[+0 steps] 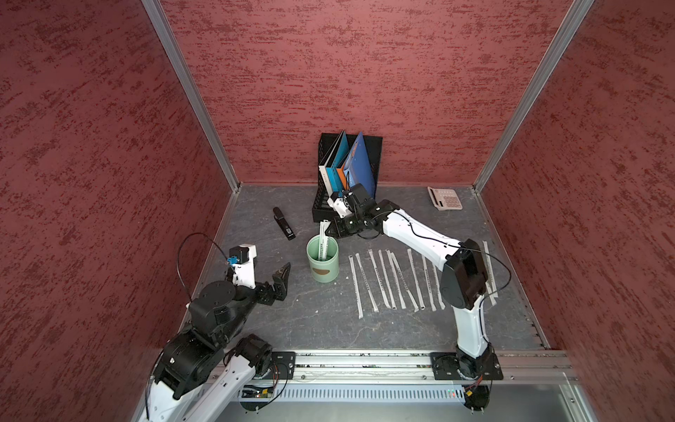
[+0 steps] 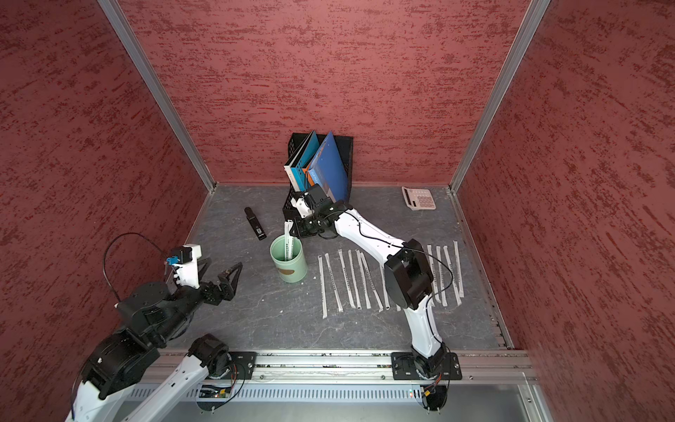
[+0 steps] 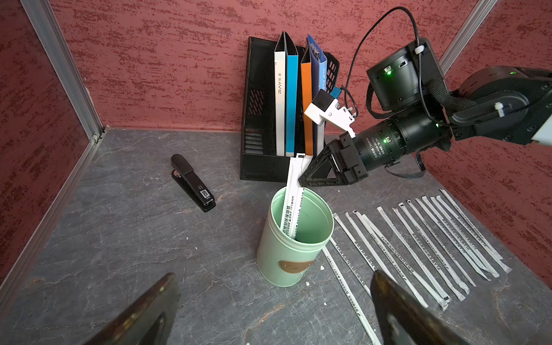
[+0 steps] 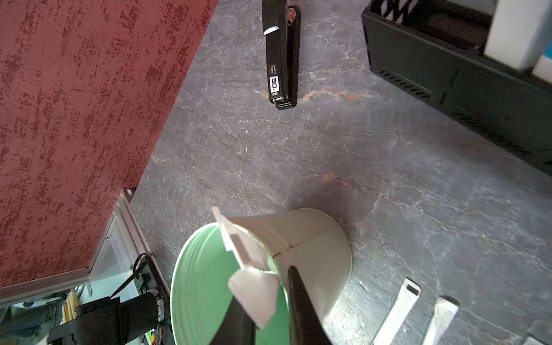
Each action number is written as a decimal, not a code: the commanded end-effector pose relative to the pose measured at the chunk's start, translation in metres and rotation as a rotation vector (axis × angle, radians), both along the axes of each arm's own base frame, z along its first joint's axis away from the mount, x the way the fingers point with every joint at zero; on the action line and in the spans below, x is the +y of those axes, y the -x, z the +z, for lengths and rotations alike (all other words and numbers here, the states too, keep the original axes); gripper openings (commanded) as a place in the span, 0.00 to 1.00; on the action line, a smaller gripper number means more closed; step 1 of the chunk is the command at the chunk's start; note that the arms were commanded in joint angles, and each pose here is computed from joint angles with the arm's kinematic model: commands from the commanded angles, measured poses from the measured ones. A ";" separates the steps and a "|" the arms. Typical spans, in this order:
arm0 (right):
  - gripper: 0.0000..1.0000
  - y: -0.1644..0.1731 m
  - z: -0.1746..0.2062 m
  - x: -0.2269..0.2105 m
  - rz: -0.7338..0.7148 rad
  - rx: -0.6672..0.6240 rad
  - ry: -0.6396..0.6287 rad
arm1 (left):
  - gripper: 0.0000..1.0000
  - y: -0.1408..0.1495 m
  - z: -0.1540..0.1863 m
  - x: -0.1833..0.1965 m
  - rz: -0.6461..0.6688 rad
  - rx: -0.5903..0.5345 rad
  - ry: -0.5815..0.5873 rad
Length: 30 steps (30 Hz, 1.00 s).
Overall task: Take the straws out of the storage container
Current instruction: Pick up the straw from the container.
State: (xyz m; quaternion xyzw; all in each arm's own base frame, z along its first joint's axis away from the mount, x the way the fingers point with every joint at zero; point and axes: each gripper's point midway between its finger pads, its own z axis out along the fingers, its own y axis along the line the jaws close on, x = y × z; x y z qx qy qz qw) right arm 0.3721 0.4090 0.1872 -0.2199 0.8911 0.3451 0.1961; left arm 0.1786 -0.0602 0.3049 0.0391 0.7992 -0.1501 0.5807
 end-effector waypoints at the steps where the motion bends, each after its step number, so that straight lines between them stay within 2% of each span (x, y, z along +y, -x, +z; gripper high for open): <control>1: 0.14 -0.003 0.012 0.010 0.018 -0.028 -0.038 | 0.99 -0.003 -0.005 -0.001 0.006 0.017 0.000; 9: 0.06 -0.001 0.033 0.007 0.016 -0.062 -0.063 | 0.99 -0.003 -0.006 -0.001 0.006 0.019 -0.002; 24: 0.05 0.010 0.071 0.000 0.022 -0.107 -0.099 | 0.99 -0.001 -0.003 -0.001 0.001 0.006 0.006; 27: 0.04 0.015 0.087 -0.009 0.015 -0.138 -0.101 | 1.00 -0.001 -0.003 0.000 0.002 0.007 0.005; 30: 0.03 0.024 0.118 -0.020 0.012 -0.200 -0.123 | 0.99 -0.001 -0.003 -0.001 0.000 0.008 0.006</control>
